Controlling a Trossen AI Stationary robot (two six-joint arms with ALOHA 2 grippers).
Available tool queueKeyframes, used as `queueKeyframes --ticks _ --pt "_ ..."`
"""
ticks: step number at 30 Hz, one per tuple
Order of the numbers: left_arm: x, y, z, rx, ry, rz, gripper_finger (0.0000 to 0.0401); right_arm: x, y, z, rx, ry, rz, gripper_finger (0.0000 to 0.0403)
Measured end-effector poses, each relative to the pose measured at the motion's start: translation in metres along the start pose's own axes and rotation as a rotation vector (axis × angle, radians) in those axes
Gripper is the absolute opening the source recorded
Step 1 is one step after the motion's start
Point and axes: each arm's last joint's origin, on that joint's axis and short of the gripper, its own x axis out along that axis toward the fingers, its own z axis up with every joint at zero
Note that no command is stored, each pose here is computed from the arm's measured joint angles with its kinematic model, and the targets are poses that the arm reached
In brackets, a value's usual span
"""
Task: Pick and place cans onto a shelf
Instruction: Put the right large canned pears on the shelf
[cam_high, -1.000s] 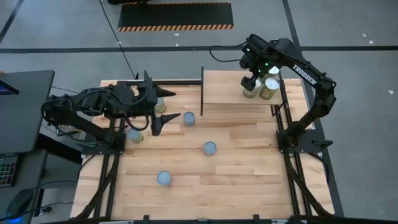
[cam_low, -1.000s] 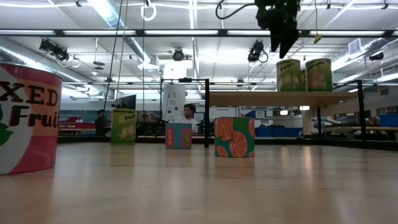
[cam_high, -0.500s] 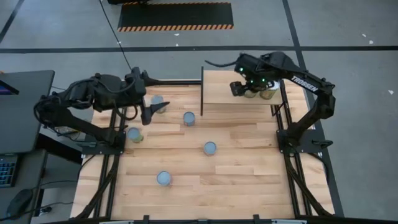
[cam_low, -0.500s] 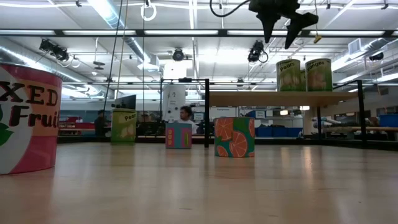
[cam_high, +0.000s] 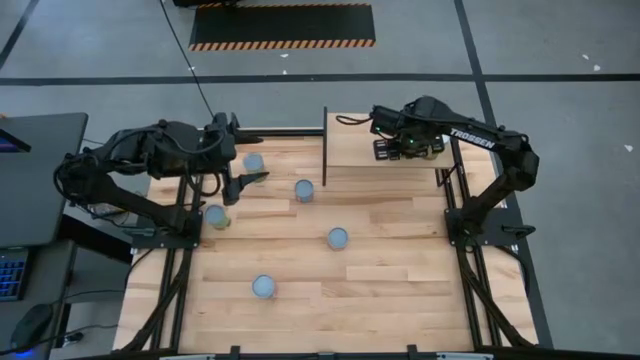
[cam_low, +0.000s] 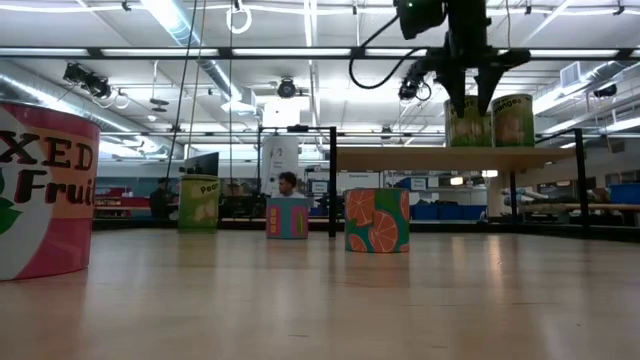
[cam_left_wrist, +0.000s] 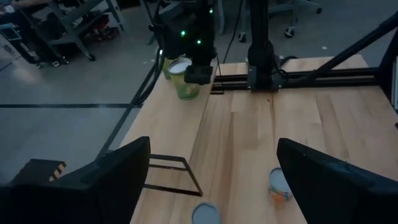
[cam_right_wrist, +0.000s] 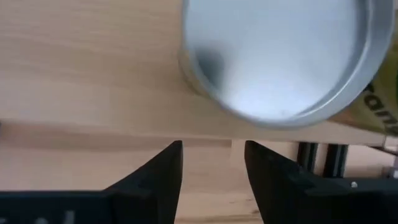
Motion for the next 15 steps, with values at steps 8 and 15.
queueKeyframes --ticks 8,15 --pt "0.0 0.0 0.0 -0.01 -0.003 0.0 0.0357 0.005 -0.008 0.019 0.067 -0.07 -0.016 0.0179" --pt "0.0 0.0 0.002 -0.045 -0.017 0.001 0.0357 0.008 -0.014 0.035 0.169 -0.125 -0.013 0.0179"
